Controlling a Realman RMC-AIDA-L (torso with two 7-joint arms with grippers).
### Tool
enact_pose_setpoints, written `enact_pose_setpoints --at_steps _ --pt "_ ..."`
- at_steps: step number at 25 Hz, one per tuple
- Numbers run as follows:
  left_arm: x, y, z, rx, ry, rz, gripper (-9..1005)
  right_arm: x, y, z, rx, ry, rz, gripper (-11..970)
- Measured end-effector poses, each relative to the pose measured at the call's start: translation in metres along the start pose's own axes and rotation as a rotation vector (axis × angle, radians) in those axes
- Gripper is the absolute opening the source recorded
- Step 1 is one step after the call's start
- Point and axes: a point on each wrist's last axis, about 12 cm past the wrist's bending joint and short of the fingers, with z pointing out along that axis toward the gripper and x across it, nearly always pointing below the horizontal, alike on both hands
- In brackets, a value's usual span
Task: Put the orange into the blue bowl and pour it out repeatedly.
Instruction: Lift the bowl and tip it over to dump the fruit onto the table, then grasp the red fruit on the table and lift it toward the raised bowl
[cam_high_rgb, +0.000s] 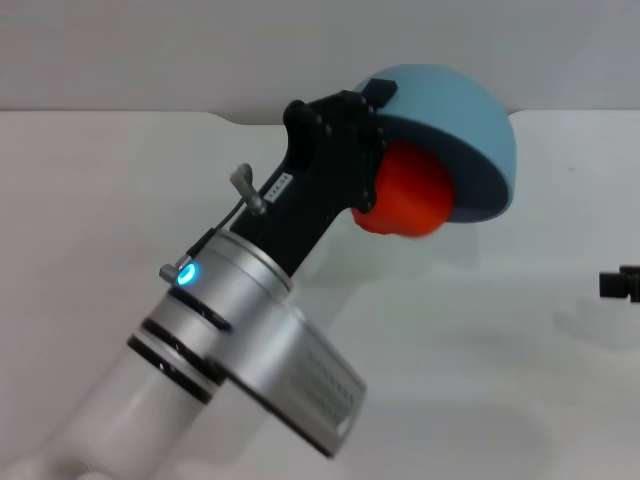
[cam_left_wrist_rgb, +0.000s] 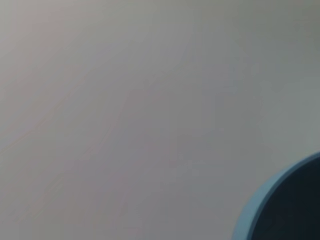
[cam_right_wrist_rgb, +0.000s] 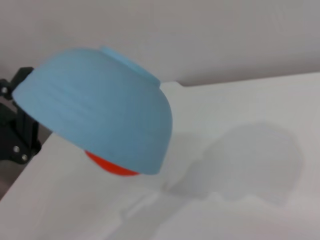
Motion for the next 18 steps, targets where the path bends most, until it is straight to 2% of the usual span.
enact_pose_setpoints --at_steps 4,10,12,14,18 --pt "-0.002 -0.004 -0.005 -0.065 -0.031 0.126 -1 0.002 -0.003 0.002 0.032 0.053 0.025 500" --pt "-0.005 0.000 -0.007 -0.127 -0.059 0.157 0 0.001 -0.003 0.003 0.040 0.067 0.034 500" --pt "-0.005 0.003 -0.006 -0.148 -0.052 0.116 0 0.001 -0.003 0.003 0.039 0.068 0.034 500" --pt "-0.004 0.010 -0.002 -0.178 -0.017 0.016 0 0.001 -0.003 0.004 0.038 0.069 0.032 500" --pt "0.005 0.035 0.018 -0.186 0.157 -0.278 -1 -0.001 -0.001 0.008 0.025 0.081 0.019 500"
